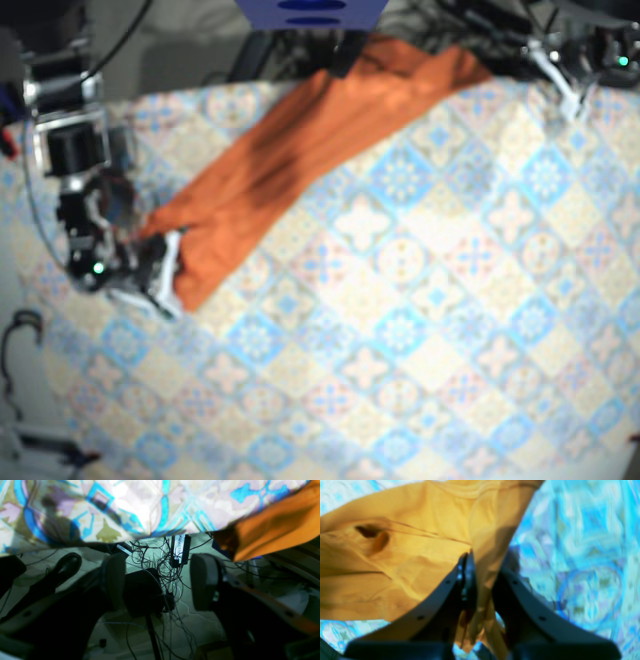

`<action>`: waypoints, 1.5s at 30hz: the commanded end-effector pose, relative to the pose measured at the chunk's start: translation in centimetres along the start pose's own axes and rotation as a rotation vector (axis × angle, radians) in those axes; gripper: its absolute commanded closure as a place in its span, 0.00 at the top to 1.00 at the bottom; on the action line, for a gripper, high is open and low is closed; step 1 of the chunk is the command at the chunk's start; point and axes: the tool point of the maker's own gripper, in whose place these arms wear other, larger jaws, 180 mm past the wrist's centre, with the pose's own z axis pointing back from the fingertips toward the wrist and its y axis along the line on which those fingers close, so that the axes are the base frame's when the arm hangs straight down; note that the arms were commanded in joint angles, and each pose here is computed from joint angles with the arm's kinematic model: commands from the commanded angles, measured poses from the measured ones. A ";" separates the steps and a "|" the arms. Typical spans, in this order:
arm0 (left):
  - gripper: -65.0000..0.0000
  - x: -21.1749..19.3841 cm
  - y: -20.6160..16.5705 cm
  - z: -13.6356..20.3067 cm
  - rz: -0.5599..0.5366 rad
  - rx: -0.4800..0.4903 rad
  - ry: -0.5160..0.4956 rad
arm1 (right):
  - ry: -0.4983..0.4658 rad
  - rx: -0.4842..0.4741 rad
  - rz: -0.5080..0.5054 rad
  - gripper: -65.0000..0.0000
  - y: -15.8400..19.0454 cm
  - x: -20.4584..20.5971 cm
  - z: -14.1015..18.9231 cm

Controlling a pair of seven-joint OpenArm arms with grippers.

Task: Fold the T-shirt properly
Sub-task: 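Drag the strip end away from the robot with the right gripper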

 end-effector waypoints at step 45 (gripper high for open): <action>0.61 -3.0 -2.8 -1.4 0.079 -0.061 0.009 | -0.278 -0.209 0.334 0.04 -3.3 20.5 2.1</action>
